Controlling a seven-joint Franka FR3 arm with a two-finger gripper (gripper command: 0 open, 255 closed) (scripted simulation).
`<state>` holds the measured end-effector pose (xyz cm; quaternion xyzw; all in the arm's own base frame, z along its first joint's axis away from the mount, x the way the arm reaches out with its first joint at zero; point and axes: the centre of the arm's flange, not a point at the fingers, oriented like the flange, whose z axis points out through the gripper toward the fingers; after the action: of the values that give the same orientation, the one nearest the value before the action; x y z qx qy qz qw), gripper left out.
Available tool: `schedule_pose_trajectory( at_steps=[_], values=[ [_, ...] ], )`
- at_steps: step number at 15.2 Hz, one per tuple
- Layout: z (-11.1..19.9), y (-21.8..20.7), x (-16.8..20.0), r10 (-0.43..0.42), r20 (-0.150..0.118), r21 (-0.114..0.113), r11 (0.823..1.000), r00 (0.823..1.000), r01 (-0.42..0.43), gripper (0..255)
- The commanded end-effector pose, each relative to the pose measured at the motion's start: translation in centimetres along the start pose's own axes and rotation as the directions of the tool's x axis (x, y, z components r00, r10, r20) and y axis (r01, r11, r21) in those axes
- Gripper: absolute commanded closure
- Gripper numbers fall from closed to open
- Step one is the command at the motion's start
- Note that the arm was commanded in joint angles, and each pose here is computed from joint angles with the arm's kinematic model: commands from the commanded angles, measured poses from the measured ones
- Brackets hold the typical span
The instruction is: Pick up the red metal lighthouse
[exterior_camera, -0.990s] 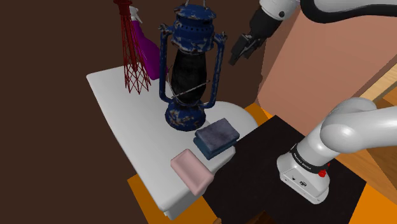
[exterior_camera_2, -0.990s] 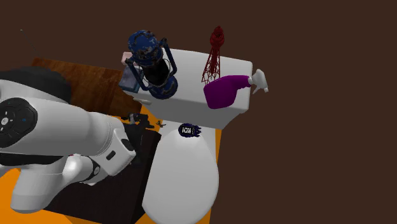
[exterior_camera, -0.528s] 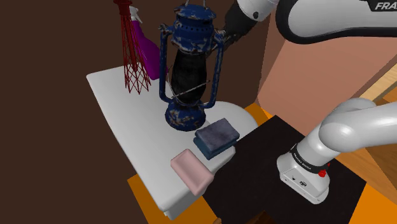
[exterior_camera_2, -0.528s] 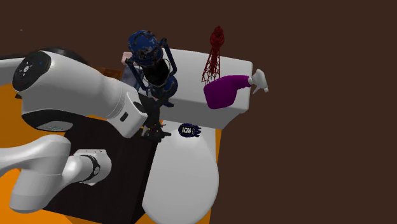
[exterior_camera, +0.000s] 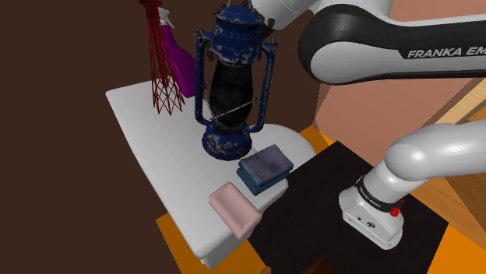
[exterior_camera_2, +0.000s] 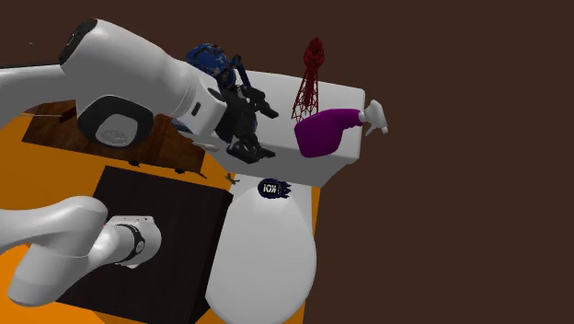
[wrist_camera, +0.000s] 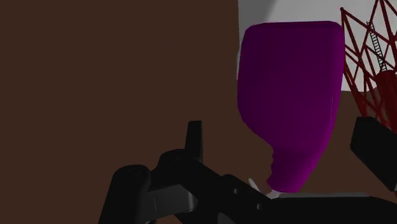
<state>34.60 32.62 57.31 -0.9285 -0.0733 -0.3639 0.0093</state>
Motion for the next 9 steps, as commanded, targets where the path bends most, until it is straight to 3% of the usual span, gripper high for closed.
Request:
schedule_pose_trajectory(
  at_steps=[1, 5, 9],
  values=[
    [0.1, -2.5, 0.9, -0.003, -0.061, -0.005, 1.0, 0.998, 0.002, 0],
    [0.4, -6.8, 2.4, -0.011, -0.18, -0.022, 1.0, 0.984, 0.007, 0],
    [0.6, -11.2, 3.9, -0.021, -0.295, -0.04, 0.999, 0.955, 0.01, 0]
  ],
)
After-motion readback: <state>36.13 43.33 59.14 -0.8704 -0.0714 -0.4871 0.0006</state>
